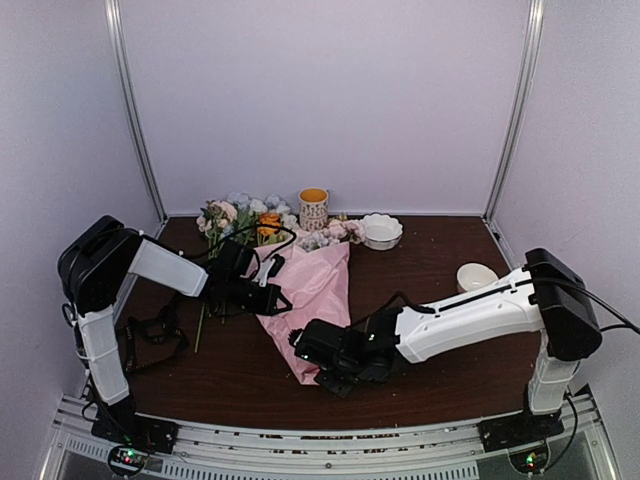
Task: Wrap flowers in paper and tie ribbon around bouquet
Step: Adjust the folded bouquet at the center of the board.
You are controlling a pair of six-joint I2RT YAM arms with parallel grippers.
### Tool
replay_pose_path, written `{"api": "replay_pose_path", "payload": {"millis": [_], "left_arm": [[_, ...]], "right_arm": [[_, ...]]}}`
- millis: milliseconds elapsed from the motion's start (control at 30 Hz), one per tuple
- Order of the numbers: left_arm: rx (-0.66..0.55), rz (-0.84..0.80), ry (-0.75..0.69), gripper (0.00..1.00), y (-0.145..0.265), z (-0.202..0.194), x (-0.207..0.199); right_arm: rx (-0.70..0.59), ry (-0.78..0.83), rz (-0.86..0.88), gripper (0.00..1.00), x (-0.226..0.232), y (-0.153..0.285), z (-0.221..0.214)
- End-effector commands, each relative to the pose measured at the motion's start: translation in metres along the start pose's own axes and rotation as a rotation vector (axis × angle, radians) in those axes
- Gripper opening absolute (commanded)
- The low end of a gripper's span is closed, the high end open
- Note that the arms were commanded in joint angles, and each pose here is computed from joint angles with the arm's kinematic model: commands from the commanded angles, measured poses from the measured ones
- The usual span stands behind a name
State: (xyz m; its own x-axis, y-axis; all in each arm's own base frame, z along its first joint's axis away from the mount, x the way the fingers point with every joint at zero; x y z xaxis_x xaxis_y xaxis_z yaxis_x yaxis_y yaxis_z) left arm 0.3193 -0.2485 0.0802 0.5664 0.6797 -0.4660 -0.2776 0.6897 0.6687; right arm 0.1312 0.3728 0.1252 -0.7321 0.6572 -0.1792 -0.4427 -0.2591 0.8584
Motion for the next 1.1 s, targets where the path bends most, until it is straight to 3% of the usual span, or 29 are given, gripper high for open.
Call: {"api": "replay_pose_path", "payload": {"millis": [0,133,400,633,767,900,1000,1067], "left_arm": [[0.271,0.164,0.117,0.00,-0.020,-0.069,0.037],[0.261,0.163,0.112,0.00,-0.017,-0.068,0.036],[0.279,0.166,0.121,0.00,-0.021,-0.070,0.038],[0.285,0.152,0.136,0.00,-0.023,-0.074,0.042],[0.265,0.133,0.126,0.00,-0.019,-0.070,0.040],[0.286,0.121,0.139,0.00,-0.026,-0.071,0.044],[0.258,0.120,0.128,0.00,-0.019,-0.069,0.041],[0.264,0.128,0.132,0.00,-0.020,-0.073,0.043]], "right_arm": [[-0.129,0.055,0.141,0.00,0.016,0.029,0.020],[-0.101,0.166,0.208,0.00,0.040,0.023,0.017],[0.012,0.240,0.227,0.00,0.062,-0.015,0.009],[0.037,0.221,0.311,0.25,0.068,-0.017,0.003],[-0.043,0.216,0.414,0.35,0.060,0.022,0.019],[-0.213,0.129,0.709,0.41,0.046,0.075,0.039],[-0.279,-0.019,0.657,0.38,0.018,0.069,0.044],[-0.219,-0.128,0.524,0.33,-0.002,0.044,0.039]]}}
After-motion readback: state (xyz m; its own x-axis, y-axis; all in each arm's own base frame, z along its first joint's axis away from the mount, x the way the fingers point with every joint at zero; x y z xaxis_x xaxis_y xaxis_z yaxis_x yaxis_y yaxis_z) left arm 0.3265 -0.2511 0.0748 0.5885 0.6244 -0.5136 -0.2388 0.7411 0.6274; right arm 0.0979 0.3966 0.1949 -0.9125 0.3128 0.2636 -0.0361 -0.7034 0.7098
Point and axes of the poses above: each gripper's point midway between its finger pads, its own y axis back along the fingers, its own x axis along the line the jaws close on, z = x × y, the point moved 9 cm from there along y, back along the fingers, and after that the axes turned 6 degrees about -y, right-handed, at the moved point
